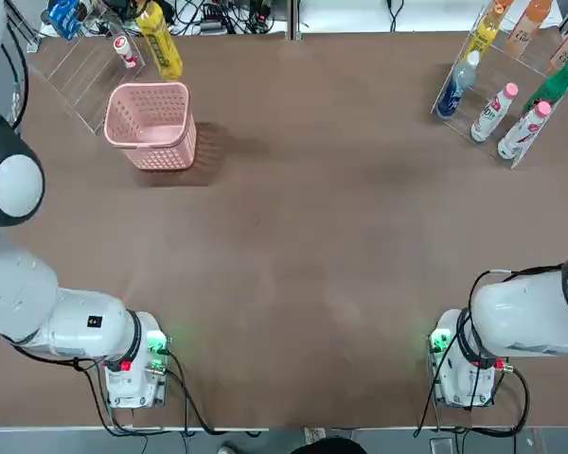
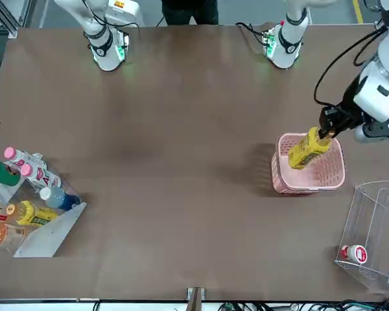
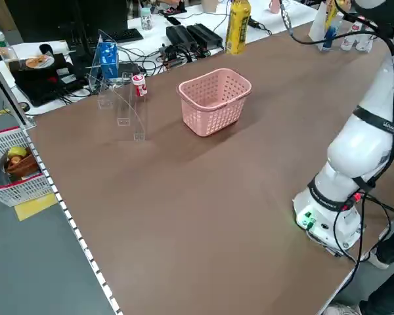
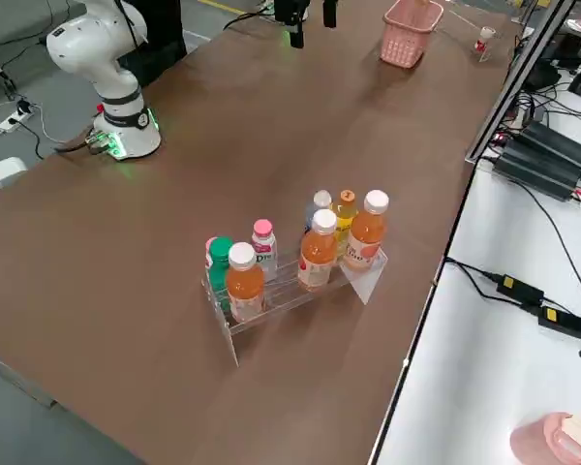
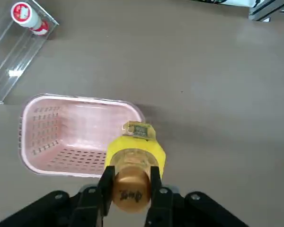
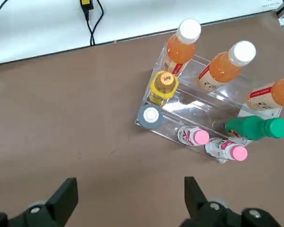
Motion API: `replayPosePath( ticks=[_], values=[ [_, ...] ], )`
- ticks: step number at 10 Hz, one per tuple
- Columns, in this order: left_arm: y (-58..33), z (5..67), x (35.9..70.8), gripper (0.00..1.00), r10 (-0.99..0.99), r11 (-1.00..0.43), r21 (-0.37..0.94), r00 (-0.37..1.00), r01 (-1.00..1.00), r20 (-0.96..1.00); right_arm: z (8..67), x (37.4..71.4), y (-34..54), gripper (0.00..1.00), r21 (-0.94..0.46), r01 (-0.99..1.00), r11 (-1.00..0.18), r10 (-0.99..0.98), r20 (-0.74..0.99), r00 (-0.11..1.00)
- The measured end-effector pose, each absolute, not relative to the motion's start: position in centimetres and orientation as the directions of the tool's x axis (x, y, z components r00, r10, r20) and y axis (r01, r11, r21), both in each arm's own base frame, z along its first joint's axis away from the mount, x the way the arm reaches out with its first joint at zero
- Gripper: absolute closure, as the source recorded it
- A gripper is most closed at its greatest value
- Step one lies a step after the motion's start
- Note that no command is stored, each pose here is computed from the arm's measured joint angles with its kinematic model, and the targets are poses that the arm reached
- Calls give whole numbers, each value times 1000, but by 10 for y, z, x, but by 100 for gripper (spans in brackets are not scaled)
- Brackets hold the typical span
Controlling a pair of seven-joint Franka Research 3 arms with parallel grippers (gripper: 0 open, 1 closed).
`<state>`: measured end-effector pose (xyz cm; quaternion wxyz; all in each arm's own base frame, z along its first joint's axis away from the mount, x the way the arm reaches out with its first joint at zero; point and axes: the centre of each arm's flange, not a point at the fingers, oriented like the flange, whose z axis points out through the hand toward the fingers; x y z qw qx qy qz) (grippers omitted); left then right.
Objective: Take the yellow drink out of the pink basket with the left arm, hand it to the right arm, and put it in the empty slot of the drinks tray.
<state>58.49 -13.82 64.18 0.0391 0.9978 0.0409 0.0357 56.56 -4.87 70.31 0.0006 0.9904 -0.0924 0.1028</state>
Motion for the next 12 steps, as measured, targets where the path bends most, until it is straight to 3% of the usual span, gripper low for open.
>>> replayPosePath(
  ticks=[12],
  values=[
    [-349,575,540,66,175,-984,25,984,174,45,703,566,-49,1,-18,-183,-983,-183,204,962]
  ],
)
